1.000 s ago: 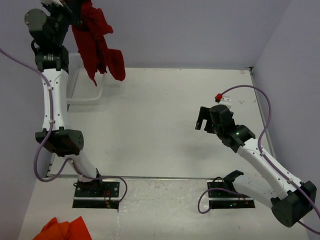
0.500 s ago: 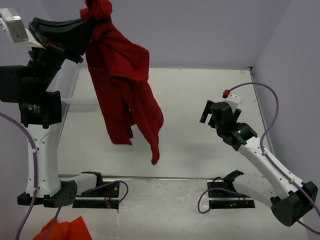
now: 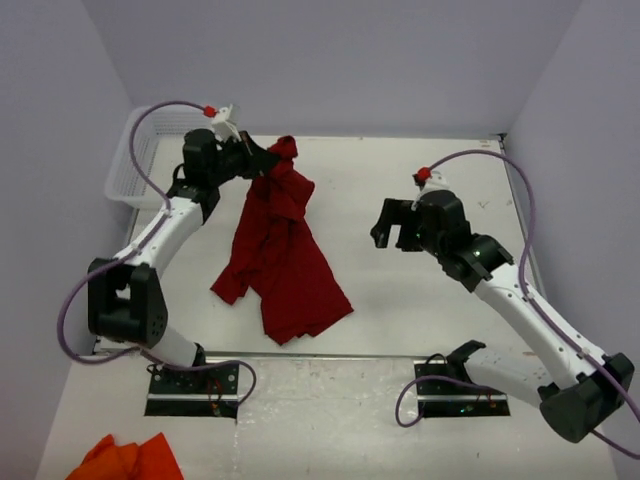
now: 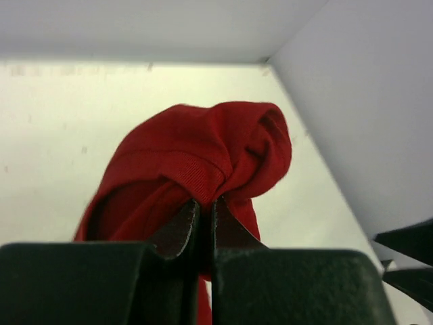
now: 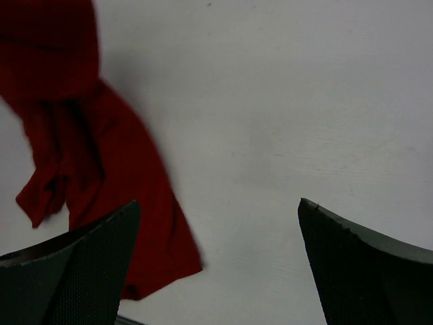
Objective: Fold and stack the t-shirts
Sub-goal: Move the tshirt to the center of the board, then flatten out the tshirt
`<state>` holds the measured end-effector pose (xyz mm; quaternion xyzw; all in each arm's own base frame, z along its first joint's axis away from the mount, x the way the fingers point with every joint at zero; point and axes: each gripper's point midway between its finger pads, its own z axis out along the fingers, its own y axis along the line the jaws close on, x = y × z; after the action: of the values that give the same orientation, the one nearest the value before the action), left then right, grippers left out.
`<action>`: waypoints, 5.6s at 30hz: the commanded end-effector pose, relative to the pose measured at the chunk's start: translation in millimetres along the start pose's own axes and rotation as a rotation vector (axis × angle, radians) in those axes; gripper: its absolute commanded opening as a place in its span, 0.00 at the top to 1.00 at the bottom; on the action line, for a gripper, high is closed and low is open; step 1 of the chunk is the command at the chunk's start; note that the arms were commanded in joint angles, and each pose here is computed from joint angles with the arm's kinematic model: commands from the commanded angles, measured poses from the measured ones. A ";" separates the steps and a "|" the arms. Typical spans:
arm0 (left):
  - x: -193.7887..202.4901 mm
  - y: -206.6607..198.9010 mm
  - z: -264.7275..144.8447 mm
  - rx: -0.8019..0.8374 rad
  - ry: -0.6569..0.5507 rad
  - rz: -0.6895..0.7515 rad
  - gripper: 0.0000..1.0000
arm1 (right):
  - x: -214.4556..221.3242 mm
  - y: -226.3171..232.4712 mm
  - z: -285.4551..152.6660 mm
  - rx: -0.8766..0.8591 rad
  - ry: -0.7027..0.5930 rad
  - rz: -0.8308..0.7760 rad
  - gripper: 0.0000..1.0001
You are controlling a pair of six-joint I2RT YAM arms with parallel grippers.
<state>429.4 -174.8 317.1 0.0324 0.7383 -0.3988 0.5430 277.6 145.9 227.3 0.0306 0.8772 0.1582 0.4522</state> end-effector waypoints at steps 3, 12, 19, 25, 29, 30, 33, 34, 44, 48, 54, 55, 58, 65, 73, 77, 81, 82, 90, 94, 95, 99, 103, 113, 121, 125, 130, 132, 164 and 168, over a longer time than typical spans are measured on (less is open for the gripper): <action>38.1 43.0 49.4 -0.035 0.033 0.070 1.00 | 76.6 67.4 23.5 -0.274 0.324 -0.153 0.01; 40.1 60.4 71.0 -0.064 0.039 0.036 1.00 | 177.6 123.1 77.1 -0.205 0.587 -0.362 0.12; 48.4 72.6 68.9 -0.111 0.073 0.061 1.00 | 188.4 179.8 79.8 -0.258 0.569 -0.427 0.14; 50.3 82.6 70.5 -0.141 0.091 0.066 1.00 | 212.9 215.4 81.5 -0.265 0.584 -0.515 0.13; 43.1 87.9 66.1 -0.147 0.083 0.061 1.00 | 229.6 219.3 84.1 -0.292 0.615 -0.513 0.14; 40.6 90.7 63.9 -0.145 0.082 0.055 1.00 | 234.3 217.6 88.9 -0.285 0.620 -0.513 0.14; 35.5 89.8 59.4 -0.140 0.075 0.057 1.00 | 243.3 217.8 93.6 -0.292 0.630 -0.502 0.20; 34.0 90.6 57.6 -0.142 0.073 0.057 1.00 | 245.5 217.6 94.8 -0.292 0.635 -0.502 0.23; 24.7 88.8 50.6 -0.122 0.057 0.048 1.00 | 281.6 216.7 100.8 -0.295 0.721 -0.501 0.38; 25.2 93.2 48.4 -0.122 0.055 0.035 1.00 | 284.7 214.3 99.6 -0.285 0.725 -0.491 0.73; 22.5 89.4 48.2 -0.106 0.055 0.035 1.00 | 266.2 200.0 100.1 -0.187 0.633 -0.497 0.84; 23.2 89.4 47.9 -0.107 0.061 0.035 1.00 | 261.7 196.6 100.3 -0.166 0.616 -0.501 0.81; 20.5 86.6 46.5 -0.108 0.064 0.047 1.00 | 241.1 186.0 96.9 -0.103 0.551 -0.521 0.75; 26.6 90.7 43.5 -0.120 0.074 0.039 1.00 | 220.0 183.9 89.8 -0.095 0.499 -0.532 0.70; 32.8 93.8 41.5 -0.125 0.083 0.035 1.00 | 227.4 185.4 89.6 -0.113 0.524 -0.527 0.99; 29.8 91.4 42.8 -0.112 0.082 0.035 1.00 | 228.8 188.7 89.6 -0.133 0.527 -0.526 0.61; 28.3 91.8 42.9 -0.113 0.080 0.037 1.00 | 234.2 189.5 91.1 -0.143 0.542 -0.530 0.59; 30.0 92.4 43.4 -0.111 0.083 0.034 1.00 | 236.6 189.3 91.7 -0.146 0.548 -0.531 0.59; 33.1 99.1 43.8 -0.119 0.087 0.021 1.00 | 250.8 195.3 93.5 -0.181 0.587 -0.500 0.78; 33.3 100.2 44.0 -0.119 0.088 0.020 1.00 | 256.4 195.6 93.9 -0.195 0.598 -0.492 0.79; 32.6 101.2 43.4 -0.120 0.087 0.020 1.00 | 258.1 195.1 94.2 -0.195 0.603 -0.493 0.79; 32.4 102.9 42.7 -0.125 0.086 0.018 1.00 | 262.3 192.6 95.7 -0.188 0.608 -0.496 0.90; 30.0 101.4 40.6 -0.124 0.086 0.018 1.00 | 247.4 185.0 94.8 -0.138 0.555 -0.487 1.00; -37.6 46.8 -0.8 -0.172 0.030 0.096 1.00 | 54.6 71.0 29.3 0.356 0.152 -0.435 1.00; -83.5 -30.8 -68.2 -0.115 -0.094 0.206 1.00 | -76.3 -13.9 -39.9 0.498 -0.091 -0.264 1.00; -114.1 -76.4 -116.1 -0.105 -0.208 0.301 1.00 | -120.1 -54.1 -71.8 0.597 -0.157 -0.216 1.00; -147.8 -112.9 -158.3 -0.135 -0.315 0.363 1.00 | -138.4 -78.1 -100.7 0.647 -0.194 -0.142 1.00; -160.5 -137.4 -180.0 -0.110 -0.372 0.393 1.00 | -140.3 -80.2 -115.8 0.643 -0.216 -0.112 1.00; -54.4 48.0 -59.1 -0.435 -0.076 0.175 0.00 | -106.5 -42.4 40.6 0.348 0.105 -0.124 0.28; -48.0 21.6 -76.8 -0.409 -0.055 0.176 0.00 | -42.4 -28.0 57.2 0.197 0.233 -0.132 0.33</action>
<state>417.6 -89.5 290.9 -0.0510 0.8298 -0.1866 0.5234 366.6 90.8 233.6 0.0466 0.9294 -0.0434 0.3636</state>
